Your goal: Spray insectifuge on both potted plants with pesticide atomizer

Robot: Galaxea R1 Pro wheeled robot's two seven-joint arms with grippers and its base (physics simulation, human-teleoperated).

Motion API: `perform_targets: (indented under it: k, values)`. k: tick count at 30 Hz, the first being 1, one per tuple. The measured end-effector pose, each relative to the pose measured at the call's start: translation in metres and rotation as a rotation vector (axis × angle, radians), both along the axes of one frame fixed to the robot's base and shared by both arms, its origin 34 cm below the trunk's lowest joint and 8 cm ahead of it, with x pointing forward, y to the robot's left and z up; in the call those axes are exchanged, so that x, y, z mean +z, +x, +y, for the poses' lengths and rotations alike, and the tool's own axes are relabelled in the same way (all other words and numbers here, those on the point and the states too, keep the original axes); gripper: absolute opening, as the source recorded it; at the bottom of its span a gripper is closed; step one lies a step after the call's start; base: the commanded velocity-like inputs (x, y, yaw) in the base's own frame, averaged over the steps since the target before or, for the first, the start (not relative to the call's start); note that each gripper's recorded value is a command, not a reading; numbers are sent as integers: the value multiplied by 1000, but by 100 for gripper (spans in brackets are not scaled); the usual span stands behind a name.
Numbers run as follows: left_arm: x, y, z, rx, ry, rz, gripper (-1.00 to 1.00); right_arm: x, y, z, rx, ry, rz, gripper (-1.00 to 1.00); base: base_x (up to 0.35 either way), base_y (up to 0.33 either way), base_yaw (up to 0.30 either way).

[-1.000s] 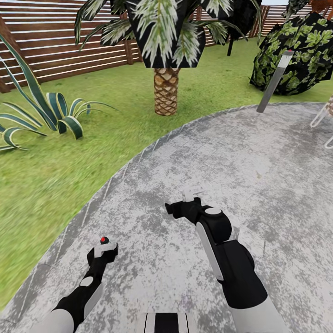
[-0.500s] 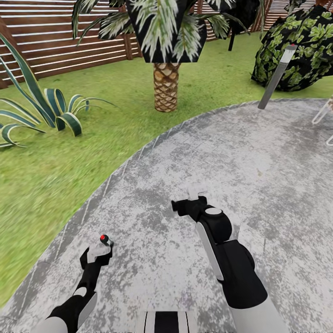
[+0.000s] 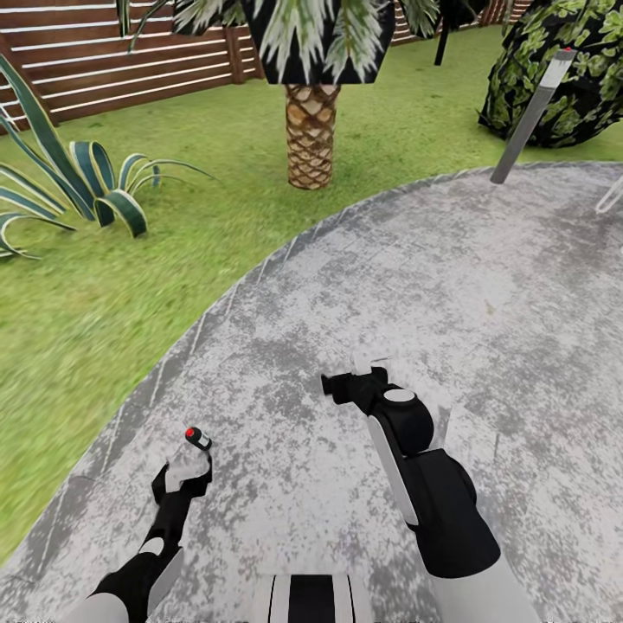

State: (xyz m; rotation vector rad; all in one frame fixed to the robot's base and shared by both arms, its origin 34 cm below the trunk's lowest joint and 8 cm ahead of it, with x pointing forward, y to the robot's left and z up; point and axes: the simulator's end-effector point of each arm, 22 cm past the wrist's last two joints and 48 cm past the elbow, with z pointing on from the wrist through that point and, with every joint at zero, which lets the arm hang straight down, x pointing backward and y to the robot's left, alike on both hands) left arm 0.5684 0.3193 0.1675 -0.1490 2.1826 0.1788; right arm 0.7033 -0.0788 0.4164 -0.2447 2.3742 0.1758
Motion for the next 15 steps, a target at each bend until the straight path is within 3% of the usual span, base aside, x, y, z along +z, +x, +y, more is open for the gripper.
perform_targets:
  k: [9,15]
  values:
    - [-16,-7,-4,-10,-2,25,100,-24,-3,0,0,-1,37,100,0,0,0]
    - [-3,9,-8,-16,-8,-29,100,-24,-3,-1,-2,-2,37,100,0,0,0]
